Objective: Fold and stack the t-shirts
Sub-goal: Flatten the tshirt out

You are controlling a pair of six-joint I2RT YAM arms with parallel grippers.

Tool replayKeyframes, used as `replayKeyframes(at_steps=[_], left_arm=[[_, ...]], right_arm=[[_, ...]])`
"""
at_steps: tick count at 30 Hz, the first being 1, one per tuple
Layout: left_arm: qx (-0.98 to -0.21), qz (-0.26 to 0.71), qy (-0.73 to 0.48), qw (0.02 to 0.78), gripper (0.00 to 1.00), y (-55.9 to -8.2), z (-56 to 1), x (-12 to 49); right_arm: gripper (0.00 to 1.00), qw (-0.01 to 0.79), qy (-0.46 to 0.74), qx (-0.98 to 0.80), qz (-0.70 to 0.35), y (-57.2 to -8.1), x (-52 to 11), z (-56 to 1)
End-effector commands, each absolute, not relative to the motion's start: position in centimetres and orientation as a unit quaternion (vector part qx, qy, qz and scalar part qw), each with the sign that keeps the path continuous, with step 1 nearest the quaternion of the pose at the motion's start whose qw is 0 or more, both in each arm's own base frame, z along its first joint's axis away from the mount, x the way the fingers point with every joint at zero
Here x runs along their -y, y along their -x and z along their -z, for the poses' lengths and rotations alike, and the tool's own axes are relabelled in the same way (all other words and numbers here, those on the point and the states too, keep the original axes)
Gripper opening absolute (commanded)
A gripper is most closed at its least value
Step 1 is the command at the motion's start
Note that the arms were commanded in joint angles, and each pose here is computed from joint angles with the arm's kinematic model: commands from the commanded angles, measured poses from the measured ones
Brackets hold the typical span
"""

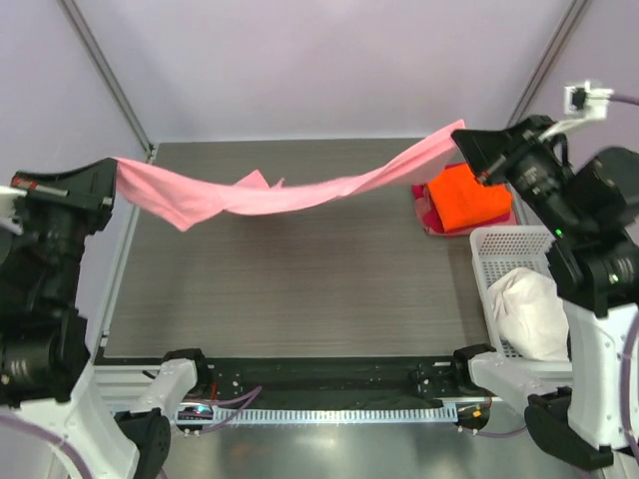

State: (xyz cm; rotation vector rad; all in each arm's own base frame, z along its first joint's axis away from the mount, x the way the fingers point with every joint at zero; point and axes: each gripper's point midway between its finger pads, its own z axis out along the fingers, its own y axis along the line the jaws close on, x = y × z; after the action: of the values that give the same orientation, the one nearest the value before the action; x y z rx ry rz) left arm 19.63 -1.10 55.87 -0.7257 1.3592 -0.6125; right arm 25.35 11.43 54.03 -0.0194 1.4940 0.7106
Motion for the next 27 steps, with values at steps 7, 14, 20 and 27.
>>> replayKeyframes(at_steps=[7, 14, 20, 27], left_arm=[[-0.554, 0.333, 0.3, 0.702, 0.0, -19.4, -62.4, 2.2], [-0.645, 0.348, 0.345, 0.586, 0.0, -33.6, -53.9, 2.5], [-0.696, 0.37, 0.367, 0.494, 0.0, -45.2, -47.6, 3.1], [-0.56, 0.552, 0.306, 0.537, 0.0, -47.8, -60.4, 3.3]], right_arm=[[0.01, 0.71, -0.032, -0.633, -0.307, -21.4, -9.1, -57.2], [0.01, 0.626, -0.081, -0.729, -0.264, -32.6, -10.4, -48.1], [0.01, 0.595, -0.092, -0.747, -0.282, -41.0, -11.7, -47.0], [0.01, 0.599, -0.105, -0.695, -0.383, -47.6, -10.1, -53.0]])
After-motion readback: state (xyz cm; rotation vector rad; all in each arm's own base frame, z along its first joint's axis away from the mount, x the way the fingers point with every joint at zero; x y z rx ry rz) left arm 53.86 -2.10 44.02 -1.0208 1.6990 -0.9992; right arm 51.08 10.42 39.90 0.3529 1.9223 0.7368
